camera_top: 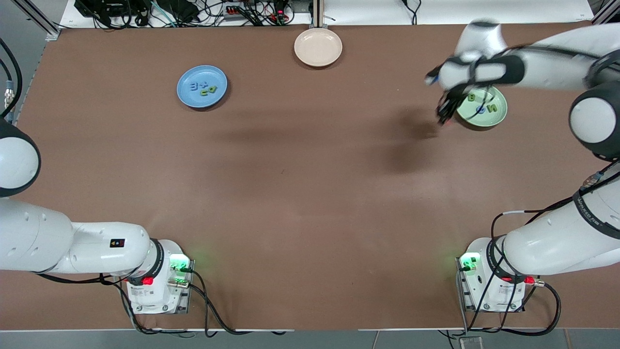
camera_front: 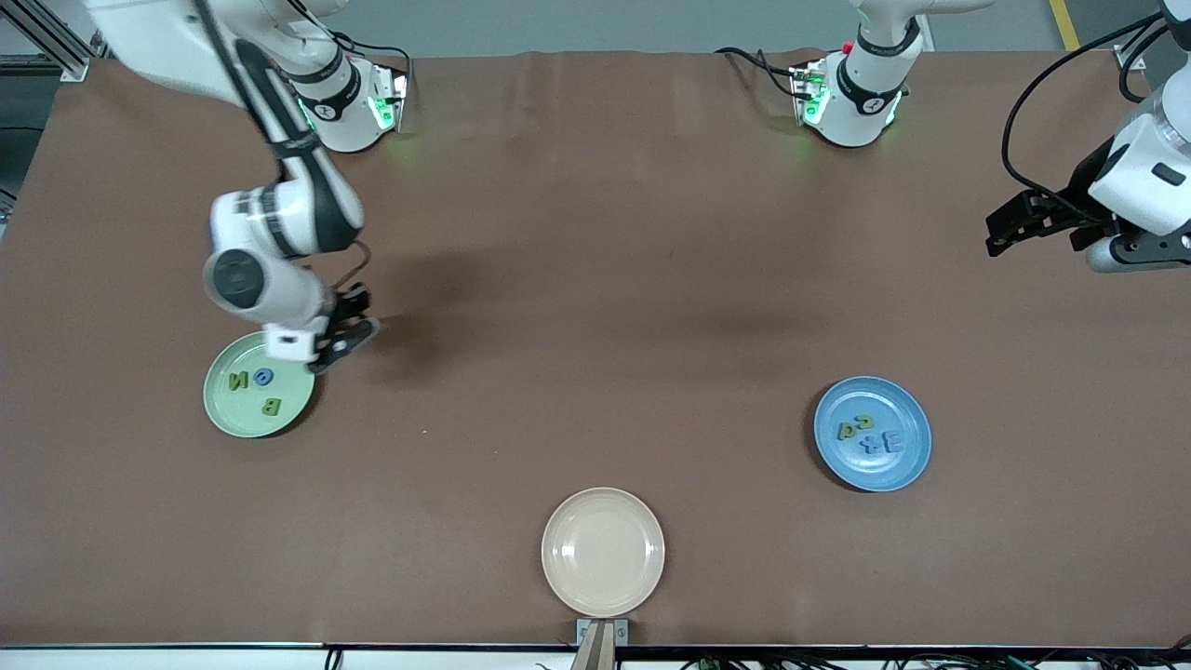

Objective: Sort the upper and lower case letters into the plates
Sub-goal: 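Lower the Q onto the green plate with the right gripper, then open the right gripper to release the Q on the green plate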

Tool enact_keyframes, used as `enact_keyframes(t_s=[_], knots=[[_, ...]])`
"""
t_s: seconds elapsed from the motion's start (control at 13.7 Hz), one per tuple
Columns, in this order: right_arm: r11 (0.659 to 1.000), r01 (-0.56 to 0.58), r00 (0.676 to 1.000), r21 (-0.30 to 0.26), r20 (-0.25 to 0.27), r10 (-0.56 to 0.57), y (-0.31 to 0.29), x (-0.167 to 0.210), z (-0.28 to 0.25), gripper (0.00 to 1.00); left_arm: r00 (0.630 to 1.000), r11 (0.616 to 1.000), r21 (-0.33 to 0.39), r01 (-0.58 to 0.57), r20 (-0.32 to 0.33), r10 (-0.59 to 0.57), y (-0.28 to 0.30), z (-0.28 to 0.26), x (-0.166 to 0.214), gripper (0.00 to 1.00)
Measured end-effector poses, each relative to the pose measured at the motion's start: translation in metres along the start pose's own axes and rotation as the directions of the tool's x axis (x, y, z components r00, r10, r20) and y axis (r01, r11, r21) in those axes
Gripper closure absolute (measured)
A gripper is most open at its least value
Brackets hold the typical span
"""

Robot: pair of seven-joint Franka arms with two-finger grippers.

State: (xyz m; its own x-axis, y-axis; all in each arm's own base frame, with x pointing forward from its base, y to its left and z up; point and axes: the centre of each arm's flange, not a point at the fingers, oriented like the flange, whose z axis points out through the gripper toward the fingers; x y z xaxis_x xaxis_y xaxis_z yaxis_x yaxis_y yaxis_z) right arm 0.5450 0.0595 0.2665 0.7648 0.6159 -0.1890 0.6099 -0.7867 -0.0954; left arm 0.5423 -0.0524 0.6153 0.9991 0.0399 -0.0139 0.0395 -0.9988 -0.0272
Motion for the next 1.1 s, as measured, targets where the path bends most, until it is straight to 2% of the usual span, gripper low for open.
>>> enact_keyframes(t_s=[0.15,0.37,0.66,1.03,1.1], knots=[[0.999,-0.010,1.000,-0.047,-0.019,0.009,0.055,-0.017,-0.027,0.63,1.000,1.000,-0.001,0.000,0.001,0.000,0.000,-0.002,-0.002,0.00],[0.997,-0.050,0.998,-0.061,-0.039,0.048,0.098,-0.030,0.002,0.63,1.000,1.000,-0.002,0.002,-0.002,-0.002,-0.001,-0.005,-0.004,0.00],[0.998,-0.047,0.998,-0.051,-0.041,0.045,0.106,-0.018,0.055,0.63,1.000,1.000,-0.005,0.007,-0.009,-0.007,-0.004,-0.011,-0.007,0.00],[0.997,-0.048,0.998,-0.053,-0.045,0.046,0.108,-0.016,0.055,0.63,1.000,1.000,-0.007,0.006,-0.008,-0.006,-0.003,-0.011,-0.008,0.00],[0.997,-0.050,0.998,-0.053,-0.046,0.048,0.109,-0.016,0.055,0.59,1.000,1.000,-0.007,0.006,-0.008,-0.006,-0.003,-0.011,-0.008,0.00]])
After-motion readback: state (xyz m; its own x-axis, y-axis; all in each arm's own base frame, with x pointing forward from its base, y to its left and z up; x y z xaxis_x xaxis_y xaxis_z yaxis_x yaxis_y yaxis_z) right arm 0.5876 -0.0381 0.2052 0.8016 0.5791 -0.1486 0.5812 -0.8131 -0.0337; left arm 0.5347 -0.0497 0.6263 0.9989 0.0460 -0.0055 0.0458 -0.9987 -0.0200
